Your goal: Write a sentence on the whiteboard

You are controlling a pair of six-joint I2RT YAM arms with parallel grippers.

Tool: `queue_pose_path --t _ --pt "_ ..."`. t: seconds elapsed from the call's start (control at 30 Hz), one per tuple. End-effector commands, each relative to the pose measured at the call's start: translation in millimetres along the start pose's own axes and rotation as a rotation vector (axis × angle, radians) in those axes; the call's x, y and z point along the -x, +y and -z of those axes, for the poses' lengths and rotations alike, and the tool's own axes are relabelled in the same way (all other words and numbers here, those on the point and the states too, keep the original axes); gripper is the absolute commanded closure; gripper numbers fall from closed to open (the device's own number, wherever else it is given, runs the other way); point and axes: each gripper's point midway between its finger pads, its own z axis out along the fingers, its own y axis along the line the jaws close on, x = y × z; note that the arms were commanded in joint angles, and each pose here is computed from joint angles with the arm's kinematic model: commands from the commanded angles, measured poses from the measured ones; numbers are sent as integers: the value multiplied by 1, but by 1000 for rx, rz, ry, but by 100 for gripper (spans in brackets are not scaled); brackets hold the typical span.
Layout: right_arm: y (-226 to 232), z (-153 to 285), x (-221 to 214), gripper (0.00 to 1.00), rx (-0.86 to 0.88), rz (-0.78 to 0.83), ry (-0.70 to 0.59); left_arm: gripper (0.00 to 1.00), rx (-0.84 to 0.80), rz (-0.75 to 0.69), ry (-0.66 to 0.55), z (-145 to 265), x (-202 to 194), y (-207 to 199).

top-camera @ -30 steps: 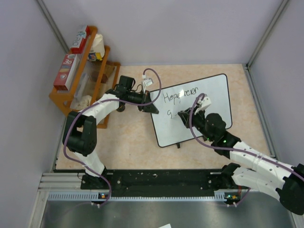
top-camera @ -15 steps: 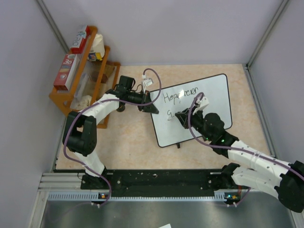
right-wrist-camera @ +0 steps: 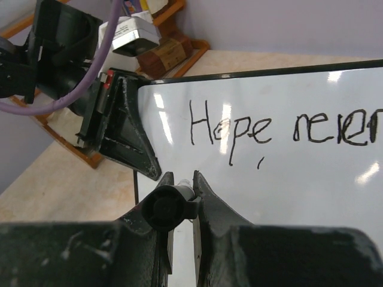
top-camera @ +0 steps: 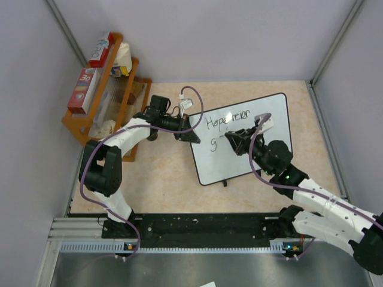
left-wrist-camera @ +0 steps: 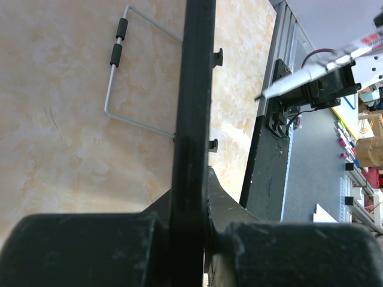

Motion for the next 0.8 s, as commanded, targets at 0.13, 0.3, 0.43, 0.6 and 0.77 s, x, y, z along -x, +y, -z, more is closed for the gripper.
queue_pose_path --t 0.13,0.3,0.43,0.6,0.77 --pt "-26 -10 27 100 -94 -6 -52 100 301 -73 128 -4 -43 66" --pt "-29 -14 19 100 -94 -8 -38 100 300 -72 131 -4 -45 66" --pt "-29 -17 11 100 -87 -16 -16 100 301 -71 133 -4 -46 66" --pt "-34 -15 -1 100 -102 -13 15 100 301 -71 134 -4 -46 66" --pt "-40 -9 -15 100 -119 -10 49 100 304 -70 134 -4 -46 66"
